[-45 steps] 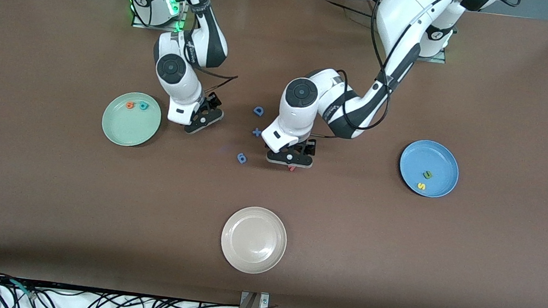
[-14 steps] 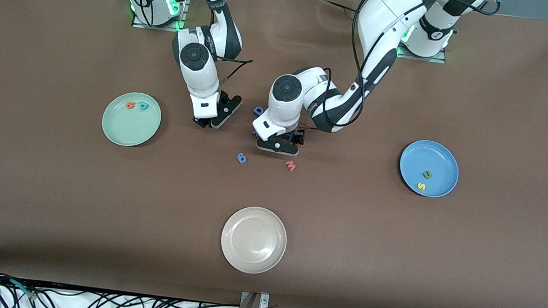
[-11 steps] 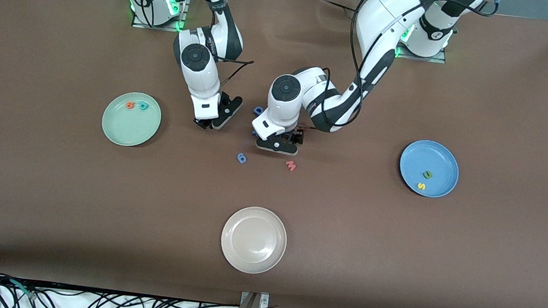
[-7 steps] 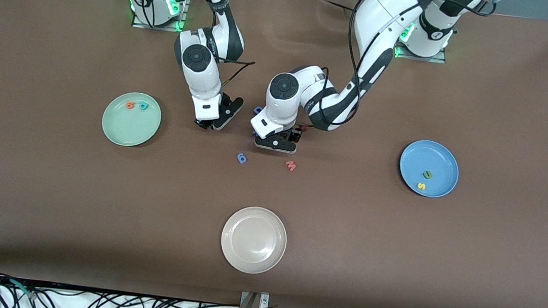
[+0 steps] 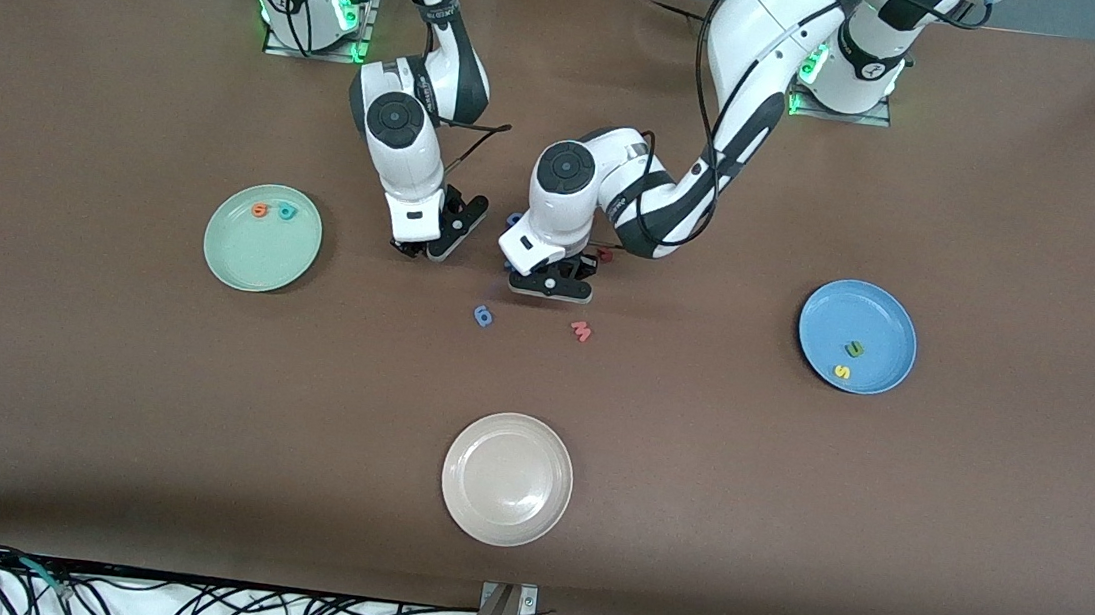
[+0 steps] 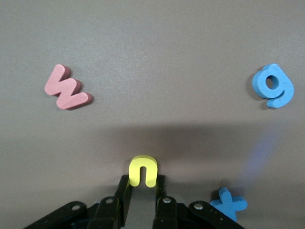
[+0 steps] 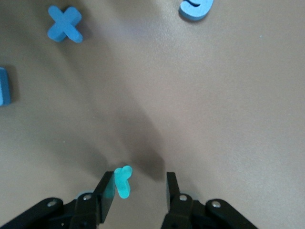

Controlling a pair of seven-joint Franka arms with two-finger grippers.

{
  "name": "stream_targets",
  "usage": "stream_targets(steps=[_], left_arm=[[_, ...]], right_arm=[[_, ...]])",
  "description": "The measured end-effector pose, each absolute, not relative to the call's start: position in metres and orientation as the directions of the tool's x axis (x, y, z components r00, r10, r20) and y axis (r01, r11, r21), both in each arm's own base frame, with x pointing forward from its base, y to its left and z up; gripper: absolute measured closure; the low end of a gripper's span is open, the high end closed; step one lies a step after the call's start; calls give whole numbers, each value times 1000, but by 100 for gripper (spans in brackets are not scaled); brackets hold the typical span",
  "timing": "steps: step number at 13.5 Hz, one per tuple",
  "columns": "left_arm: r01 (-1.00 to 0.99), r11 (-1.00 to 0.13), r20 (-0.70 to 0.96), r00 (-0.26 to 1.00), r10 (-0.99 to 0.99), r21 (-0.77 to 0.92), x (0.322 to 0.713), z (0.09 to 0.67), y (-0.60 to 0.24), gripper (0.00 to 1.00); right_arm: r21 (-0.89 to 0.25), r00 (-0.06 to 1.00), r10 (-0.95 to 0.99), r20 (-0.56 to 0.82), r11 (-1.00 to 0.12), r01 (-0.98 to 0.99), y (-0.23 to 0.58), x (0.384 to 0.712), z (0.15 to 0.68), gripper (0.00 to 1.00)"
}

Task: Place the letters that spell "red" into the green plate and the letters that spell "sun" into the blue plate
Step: 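Grasp the teal letter with the right gripper while the left gripper grasps yellow u, then place yellow u on the blue plate while the right gripper carries teal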

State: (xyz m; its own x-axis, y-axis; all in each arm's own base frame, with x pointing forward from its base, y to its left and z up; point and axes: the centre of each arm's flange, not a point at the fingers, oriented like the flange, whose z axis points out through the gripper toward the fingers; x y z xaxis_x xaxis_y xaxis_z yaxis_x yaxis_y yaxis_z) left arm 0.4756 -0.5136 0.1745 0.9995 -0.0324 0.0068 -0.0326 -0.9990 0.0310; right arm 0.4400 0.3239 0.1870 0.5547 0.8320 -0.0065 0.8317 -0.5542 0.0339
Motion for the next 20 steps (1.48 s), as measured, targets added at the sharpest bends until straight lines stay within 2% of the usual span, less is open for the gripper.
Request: stream_targets(steps=[7, 10, 11, 12, 13, 14, 15, 16, 17, 20], left_arm=[[-2, -999, 20, 1000, -1, 50, 477, 176, -515, 75], [15, -998, 39, 999, 18, 64, 489, 188, -510, 75], [24, -997, 49, 998, 28, 68, 496, 195, -506, 75], [35, -997, 56, 998, 39, 72, 503, 204, -501, 75], [49, -996, 64, 997, 54, 74, 511, 213, -494, 75], [63, -995, 70, 995, 68, 76, 519, 221, -486, 75], [76, -994, 77, 994, 82, 78, 529, 229, -476, 75], [88, -993, 79, 992, 95, 79, 539, 236, -465, 75], [99, -991, 75, 992, 105, 86, 550, 243, -454, 75], [94, -991, 55, 994, 99, 93, 587, 262, -402, 75]], right_arm=[[34, 568, 823, -18, -568, 823, 324, 441, 183, 48], [35, 570, 822, -17, -569, 822, 325, 441, 183, 52], [35, 569, 822, -15, -569, 822, 325, 441, 184, 63], [36, 570, 822, -13, -569, 822, 326, 442, 185, 69], [36, 569, 822, -13, -569, 822, 326, 442, 185, 70], [36, 569, 822, -12, -568, 822, 327, 442, 185, 79], [36, 570, 822, -11, -569, 821, 327, 442, 185, 85], [37, 570, 822, -11, -569, 821, 327, 442, 185, 87], [37, 570, 822, -11, -569, 821, 327, 442, 185, 95], [32, 577, 817, -22, -576, 817, 323, 446, 187, 98]])
